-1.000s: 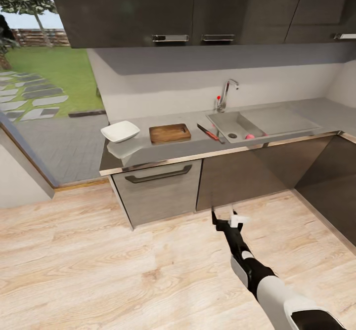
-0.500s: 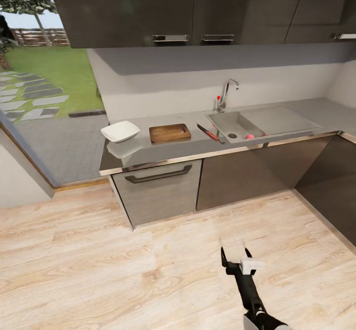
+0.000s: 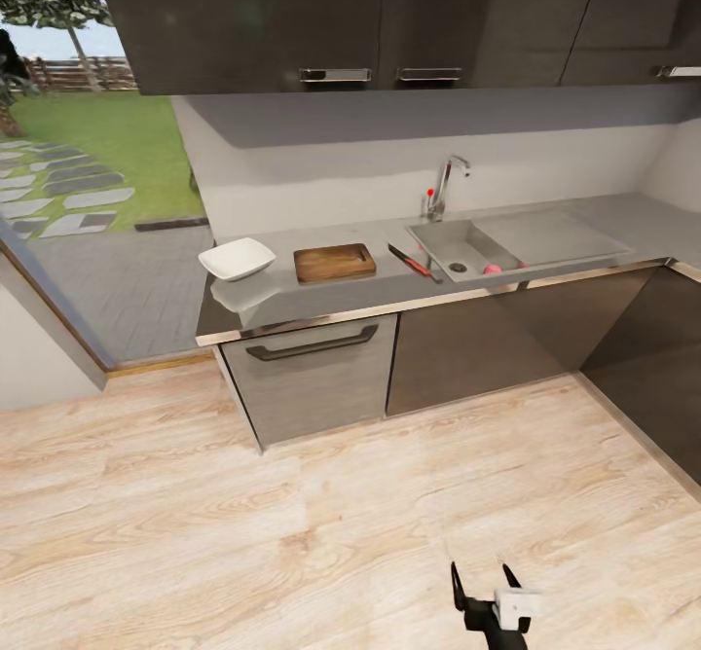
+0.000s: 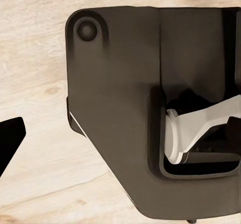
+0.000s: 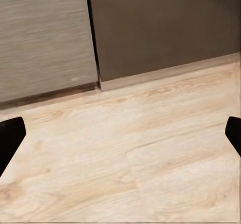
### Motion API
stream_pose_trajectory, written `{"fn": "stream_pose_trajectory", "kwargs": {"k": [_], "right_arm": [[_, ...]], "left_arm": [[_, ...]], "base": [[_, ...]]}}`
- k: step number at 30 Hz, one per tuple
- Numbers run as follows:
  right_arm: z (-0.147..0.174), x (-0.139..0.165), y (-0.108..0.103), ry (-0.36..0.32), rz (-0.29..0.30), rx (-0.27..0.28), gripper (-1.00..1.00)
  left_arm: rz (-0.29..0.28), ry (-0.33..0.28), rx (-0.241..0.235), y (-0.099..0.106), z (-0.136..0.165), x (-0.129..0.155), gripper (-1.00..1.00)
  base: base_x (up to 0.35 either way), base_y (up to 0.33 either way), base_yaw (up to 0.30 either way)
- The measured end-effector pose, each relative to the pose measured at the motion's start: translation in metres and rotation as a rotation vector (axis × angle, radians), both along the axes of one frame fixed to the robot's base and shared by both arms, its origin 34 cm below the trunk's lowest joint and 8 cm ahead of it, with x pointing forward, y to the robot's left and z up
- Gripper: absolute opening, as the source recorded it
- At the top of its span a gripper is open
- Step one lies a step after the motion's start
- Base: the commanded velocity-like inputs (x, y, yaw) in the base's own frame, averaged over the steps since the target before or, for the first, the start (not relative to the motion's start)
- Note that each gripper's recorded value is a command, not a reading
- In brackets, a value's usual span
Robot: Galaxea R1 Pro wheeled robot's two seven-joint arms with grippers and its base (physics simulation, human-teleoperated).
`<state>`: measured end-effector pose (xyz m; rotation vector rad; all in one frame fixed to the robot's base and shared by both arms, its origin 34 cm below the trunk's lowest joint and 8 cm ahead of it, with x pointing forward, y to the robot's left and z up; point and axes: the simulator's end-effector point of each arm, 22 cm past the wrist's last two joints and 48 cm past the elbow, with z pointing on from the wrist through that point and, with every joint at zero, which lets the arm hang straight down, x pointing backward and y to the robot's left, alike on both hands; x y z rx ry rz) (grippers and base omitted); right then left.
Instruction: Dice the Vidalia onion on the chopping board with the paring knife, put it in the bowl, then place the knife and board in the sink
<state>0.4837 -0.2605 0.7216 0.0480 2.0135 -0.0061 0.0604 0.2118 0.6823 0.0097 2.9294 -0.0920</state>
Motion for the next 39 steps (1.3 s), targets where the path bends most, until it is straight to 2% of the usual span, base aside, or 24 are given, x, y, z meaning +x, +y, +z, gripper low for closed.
{"fn": "stream_pose_trajectory", "kwargs": {"k": [2,3,4,5,7,15,16,17,24,25,28,31,34,39], "right_arm": [[-0.003,-0.005,-0.009,0.014,-0.008,-0.01,1.0],[-0.012,-0.01,-0.012,0.06,-0.011,-0.012,1.0],[-0.04,-0.029,-0.022,0.211,-0.039,-0.015,1.0],[-0.05,-0.036,-0.029,0.275,-0.056,-0.025,1.0],[-0.058,-0.038,-0.041,0.331,-0.086,-0.044,1.0],[-0.047,0.007,-0.066,0.351,-0.139,-0.09,1.0],[-0.038,0.027,-0.078,0.341,-0.139,-0.103,1.0],[-0.03,0.041,-0.08,0.32,-0.137,-0.106,1.0],[0.01,0.093,-0.077,0.198,-0.124,-0.1,1.0],[0.027,0.111,-0.074,0.152,-0.119,-0.096,1.0],[0.037,0.123,-0.072,0.144,-0.114,-0.093,1.0],[0.049,0.14,-0.065,0.186,-0.098,-0.085,1.0],[0.109,0.184,-0.051,0.04,-0.08,-0.063,1.0],[0.143,0.188,-0.047,-0.111,-0.083,-0.053,1.0]], "left_arm": [[0.0,0.001,0.0,0.0,0.0,0.0,1.0],[-0.001,0.001,0.0,0.0,0.0,0.0,1.0],[-0.001,0.001,0.002,0.0,0.0,0.0,1.0],[-0.001,0.001,0.003,0.0,0.0,0.0,1.0],[-0.001,-0.003,0.005,0.001,0.0,0.001,1.0],[-0.001,-0.02,0.01,0.003,0.0,0.009,1.0],[-0.001,-0.02,0.01,0.003,0.0,0.01,1.0],[-0.001,-0.02,0.01,0.003,0.0,0.009,1.0],[-0.001,-0.019,0.01,0.003,0.0,0.009,1.0],[0.0,-0.019,0.01,0.003,0.0,0.009,1.0],[0.0,-0.018,0.01,0.003,0.0,0.009,1.0],[-0.001,-0.019,0.01,0.003,0.0,0.009,1.0],[-0.001,-0.018,0.01,0.003,0.0,0.008,1.0],[-0.001,-0.019,0.01,0.003,0.0,0.009,1.0]], "base": [[0.0,0.0,0.0],[0.0,0.0,0.0],[0.0,0.0,0.0],[0.0,0.0,0.0],[0.0,0.0,0.0],[0.0,0.0,0.0],[0.0,0.0,0.0],[0.0,0.0,0.0],[0.0,0.0,0.0],[0.0,0.0,0.0],[0.0,0.0,0.0],[0.0,0.0,0.0],[0.0,0.0,0.0],[0.0,0.0,0.0]]}}
